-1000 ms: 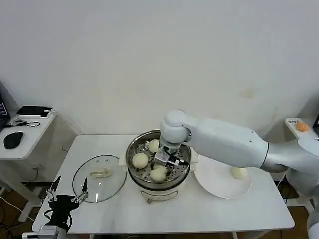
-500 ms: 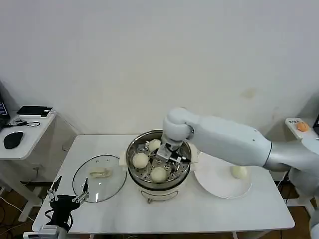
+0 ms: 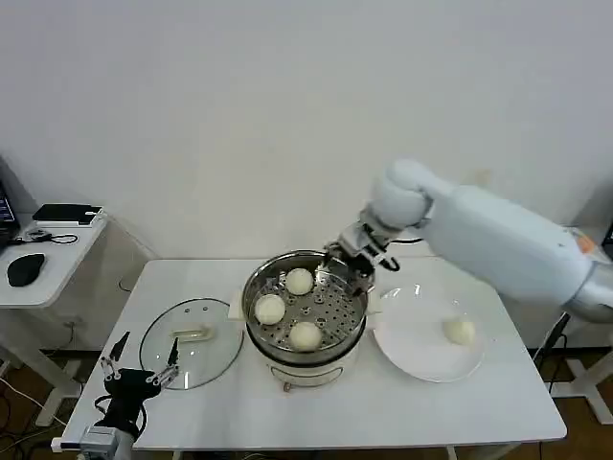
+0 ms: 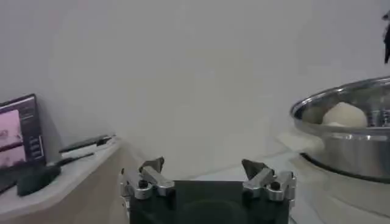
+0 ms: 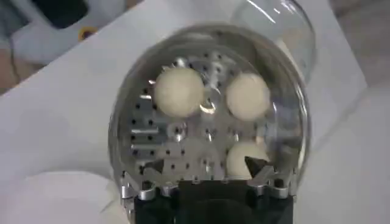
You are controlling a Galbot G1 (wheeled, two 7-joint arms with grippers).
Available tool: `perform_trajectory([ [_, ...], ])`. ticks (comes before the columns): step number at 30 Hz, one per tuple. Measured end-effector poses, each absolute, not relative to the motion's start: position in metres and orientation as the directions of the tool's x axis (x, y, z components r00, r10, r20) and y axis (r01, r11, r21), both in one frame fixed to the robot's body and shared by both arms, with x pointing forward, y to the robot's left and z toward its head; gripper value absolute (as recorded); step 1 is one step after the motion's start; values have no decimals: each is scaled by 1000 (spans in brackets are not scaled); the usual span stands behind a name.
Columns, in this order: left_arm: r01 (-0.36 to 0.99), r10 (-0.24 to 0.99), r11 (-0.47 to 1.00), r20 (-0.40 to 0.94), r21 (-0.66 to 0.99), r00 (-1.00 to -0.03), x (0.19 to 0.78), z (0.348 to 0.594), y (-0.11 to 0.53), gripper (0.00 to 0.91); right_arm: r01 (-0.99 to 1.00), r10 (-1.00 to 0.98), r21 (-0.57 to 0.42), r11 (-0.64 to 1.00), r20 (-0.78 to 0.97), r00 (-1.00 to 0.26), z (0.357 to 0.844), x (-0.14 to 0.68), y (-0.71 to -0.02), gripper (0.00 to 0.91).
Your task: Take steamed baozi put them in steamer then cover it.
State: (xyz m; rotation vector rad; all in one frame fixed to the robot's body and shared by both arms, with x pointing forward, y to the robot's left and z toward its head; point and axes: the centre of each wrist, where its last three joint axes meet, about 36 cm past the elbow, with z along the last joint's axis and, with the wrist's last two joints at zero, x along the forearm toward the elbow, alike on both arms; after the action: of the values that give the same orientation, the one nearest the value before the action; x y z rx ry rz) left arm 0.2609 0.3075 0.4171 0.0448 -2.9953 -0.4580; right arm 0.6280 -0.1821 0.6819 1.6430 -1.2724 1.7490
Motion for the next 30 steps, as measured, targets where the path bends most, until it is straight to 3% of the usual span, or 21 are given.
perform_trajectory([
  [13,7,-26,962,117,272,-993,266,412,305,907,-949,-163,-268,-167,957,-241,653,637,-302,907],
  [30,9,-31,965,147,263,-989,267,400,306,907,-985,8,-167,-45,986,-168,541,634,-360,907],
])
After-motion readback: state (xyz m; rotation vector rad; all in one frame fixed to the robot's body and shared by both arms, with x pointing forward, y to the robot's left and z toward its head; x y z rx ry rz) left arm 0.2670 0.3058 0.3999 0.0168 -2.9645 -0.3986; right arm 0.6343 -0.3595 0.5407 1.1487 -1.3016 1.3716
